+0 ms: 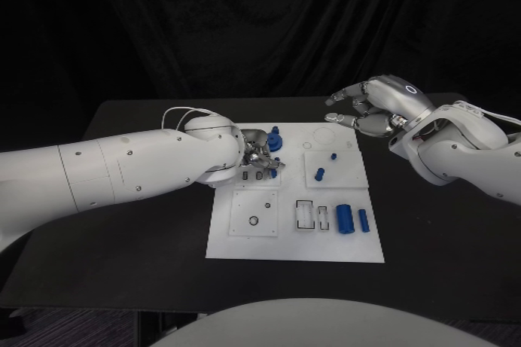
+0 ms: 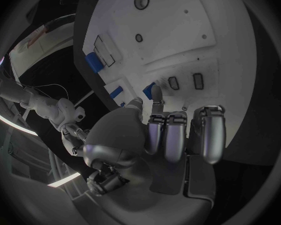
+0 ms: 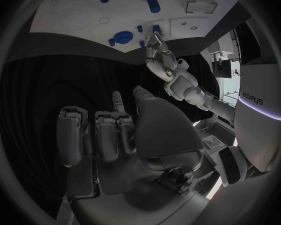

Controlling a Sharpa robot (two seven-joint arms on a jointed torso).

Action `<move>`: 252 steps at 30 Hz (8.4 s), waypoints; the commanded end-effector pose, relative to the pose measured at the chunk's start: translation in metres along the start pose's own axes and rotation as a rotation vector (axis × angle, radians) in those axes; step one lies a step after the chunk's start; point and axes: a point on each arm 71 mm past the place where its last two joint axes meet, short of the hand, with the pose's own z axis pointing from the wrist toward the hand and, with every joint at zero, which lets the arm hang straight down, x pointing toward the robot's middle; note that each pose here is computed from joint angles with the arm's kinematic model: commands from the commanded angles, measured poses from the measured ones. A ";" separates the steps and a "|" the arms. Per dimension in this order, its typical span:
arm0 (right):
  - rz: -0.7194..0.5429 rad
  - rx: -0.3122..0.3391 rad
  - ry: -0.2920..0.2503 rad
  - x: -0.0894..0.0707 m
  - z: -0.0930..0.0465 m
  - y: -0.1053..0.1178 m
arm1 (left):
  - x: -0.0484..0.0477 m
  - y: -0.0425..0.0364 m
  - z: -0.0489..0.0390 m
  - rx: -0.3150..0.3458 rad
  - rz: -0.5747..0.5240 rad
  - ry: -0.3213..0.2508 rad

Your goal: Assemble the parts on the task board

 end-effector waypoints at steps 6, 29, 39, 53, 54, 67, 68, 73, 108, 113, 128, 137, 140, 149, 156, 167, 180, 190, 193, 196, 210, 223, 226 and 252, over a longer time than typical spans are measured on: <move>0.000 0.013 0.007 0.001 0.000 -0.001 | 0.0023 -0.0028 0.0012 0.017 0.000 0.016; 0.001 0.013 0.016 0.002 0.001 0.000 | 0.0023 -0.0033 0.0049 0.013 0.007 0.027; 0.001 0.012 0.018 0.003 0.001 0.000 | 0.0033 -0.0033 0.0072 0.010 0.010 0.035; 0.001 0.014 0.022 0.004 0.001 -0.001 | 0.0052 -0.0037 0.0080 0.013 0.012 0.044; 0.000 0.014 0.023 0.004 0.001 -0.001 | 0.0053 -0.0036 0.0080 0.013 0.012 0.045; 0.000 0.018 0.028 0.005 0.001 -0.002 | 0.0062 -0.0035 0.0081 0.019 0.014 0.052; 0.000 0.018 0.028 0.005 0.001 -0.002 | 0.0062 -0.0034 0.0080 0.019 0.015 0.052; 0.000 0.019 0.031 0.005 0.001 -0.002 | 0.0062 -0.0023 0.0078 0.019 0.014 0.053; 0.002 0.040 0.062 0.007 -0.002 -0.006 | 0.0013 0.0270 -0.0060 -0.001 -0.038 -0.009; 0.002 0.043 0.066 0.008 -0.002 -0.006 | 0.0006 0.0304 -0.0074 -0.005 -0.044 -0.016; 0.003 0.052 0.075 0.009 -0.003 -0.007 | 0.0024 0.0353 -0.0076 -0.004 -0.054 -0.023; 0.004 0.057 0.080 0.009 -0.004 -0.008 | 0.0066 0.0368 -0.0076 -0.005 -0.058 -0.015; 0.004 0.058 0.082 0.009 -0.004 -0.008 | 0.0079 0.0369 -0.0075 -0.005 -0.058 -0.012; 0.005 0.064 0.090 0.010 -0.004 -0.009 | 0.0105 0.0373 -0.0084 -0.002 -0.060 -0.008; 0.005 0.067 0.096 0.011 -0.004 -0.009 | 0.0115 0.0389 -0.0097 -0.004 -0.061 -0.005; 0.006 0.071 0.103 0.012 -0.004 -0.009 | 0.0120 0.0410 -0.0103 -0.007 -0.062 -0.002; 0.006 0.076 0.110 0.013 -0.004 -0.010 | 0.0130 0.0397 -0.0089 0.005 -0.062 0.000; 0.006 0.080 0.116 0.013 -0.004 -0.010 | 0.0142 0.0382 -0.0079 0.019 -0.061 0.006; 0.006 0.081 0.118 0.013 -0.004 -0.010 | 0.0146 0.0380 -0.0077 0.023 -0.060 0.008; 0.006 0.082 0.120 0.014 -0.004 -0.010 | 0.0150 0.0379 -0.0073 0.024 -0.060 0.009; 0.007 0.089 0.131 0.014 -0.004 -0.011 | 0.0172 0.0418 -0.0057 -0.008 -0.059 0.020; 0.008 0.095 0.141 0.015 -0.005 -0.011 | 0.0171 0.0431 -0.0053 -0.011 -0.063 0.014; 0.008 0.096 0.142 0.015 -0.005 -0.011 | 0.0156 0.0432 -0.0060 0.001 -0.073 -0.008; 0.002 0.124 0.139 0.012 -0.010 -0.018 | -0.0452 0.0668 -0.0365 0.076 -0.040 -0.184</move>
